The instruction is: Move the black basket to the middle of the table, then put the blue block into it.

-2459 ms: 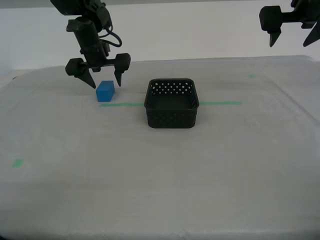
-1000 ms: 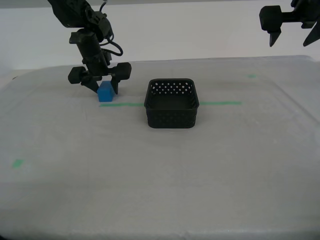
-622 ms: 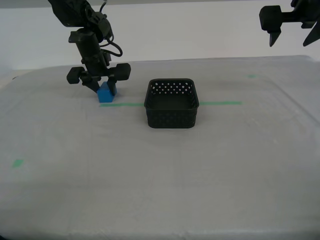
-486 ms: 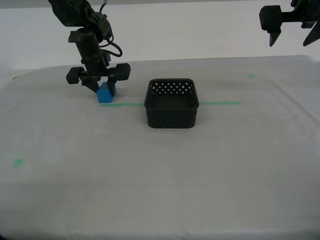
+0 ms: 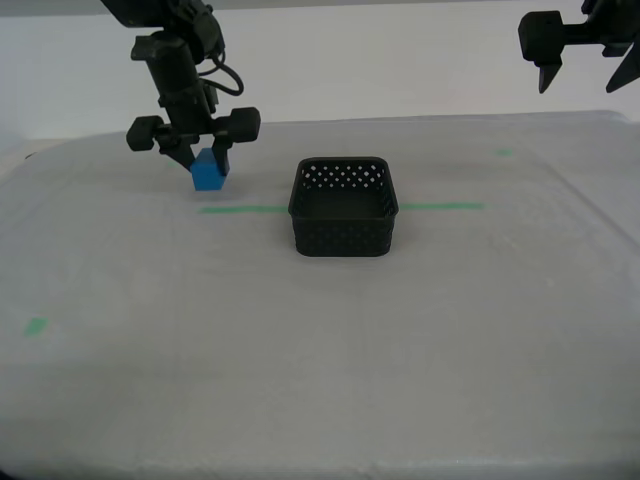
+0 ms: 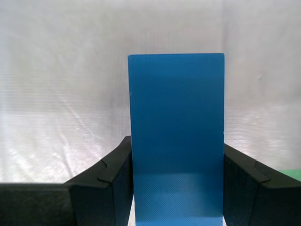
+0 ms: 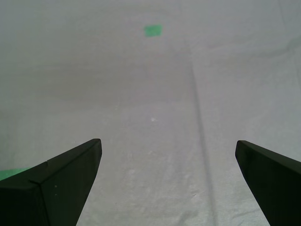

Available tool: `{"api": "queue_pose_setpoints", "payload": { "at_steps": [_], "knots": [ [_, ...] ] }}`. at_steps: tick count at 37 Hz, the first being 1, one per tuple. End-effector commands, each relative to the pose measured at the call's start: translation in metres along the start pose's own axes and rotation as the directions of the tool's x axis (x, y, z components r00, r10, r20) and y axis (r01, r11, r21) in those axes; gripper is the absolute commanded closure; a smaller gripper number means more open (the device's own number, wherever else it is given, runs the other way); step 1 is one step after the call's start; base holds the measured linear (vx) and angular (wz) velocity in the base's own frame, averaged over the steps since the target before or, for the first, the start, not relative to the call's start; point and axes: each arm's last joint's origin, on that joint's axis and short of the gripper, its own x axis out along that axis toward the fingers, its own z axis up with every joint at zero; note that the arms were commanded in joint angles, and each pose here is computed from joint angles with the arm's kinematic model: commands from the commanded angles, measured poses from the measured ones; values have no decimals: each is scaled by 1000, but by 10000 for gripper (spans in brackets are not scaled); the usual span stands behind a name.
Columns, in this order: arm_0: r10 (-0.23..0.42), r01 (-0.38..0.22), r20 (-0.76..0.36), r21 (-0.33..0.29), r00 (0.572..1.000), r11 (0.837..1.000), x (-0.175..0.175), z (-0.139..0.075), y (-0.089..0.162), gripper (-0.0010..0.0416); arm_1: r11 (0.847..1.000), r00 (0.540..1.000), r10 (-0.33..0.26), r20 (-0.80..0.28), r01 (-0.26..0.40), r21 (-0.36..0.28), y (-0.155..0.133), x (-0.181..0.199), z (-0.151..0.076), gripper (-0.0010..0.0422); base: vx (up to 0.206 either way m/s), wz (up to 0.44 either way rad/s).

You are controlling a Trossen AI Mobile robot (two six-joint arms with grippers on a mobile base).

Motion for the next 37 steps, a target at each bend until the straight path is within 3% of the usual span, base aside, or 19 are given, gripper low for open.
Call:
{"api": "queue_pose_setpoints", "payload": {
  "at_steps": [1, 5, 16, 37],
  "knots": [
    [1, -1, 1, -1, 1000, 1000, 0, 0, 0, 7, 1000, 1000, 21, 22, -21, -10, -6, -14, 0, 413, 0, 0],
    [1, -1, 1, -1, 1000, 1000, 0, 0, 0, 7, 999, 998, 35, 45, -35, -22, -15, -29, -1, 413, 0, 0],
    [1, -1, 1, -1, 1000, 1000, 0, 0, 0, 7, 999, 996, -9, 84, 13, -43, -52, -53, -10, 412, 0, 0],
    [1, -1, 1, -1, 1000, 1000, 0, 0, 0, 7, 997, 991, -72, 114, 72, 8, -151, -64, -58, 412, 0, 0]
  ]
}}
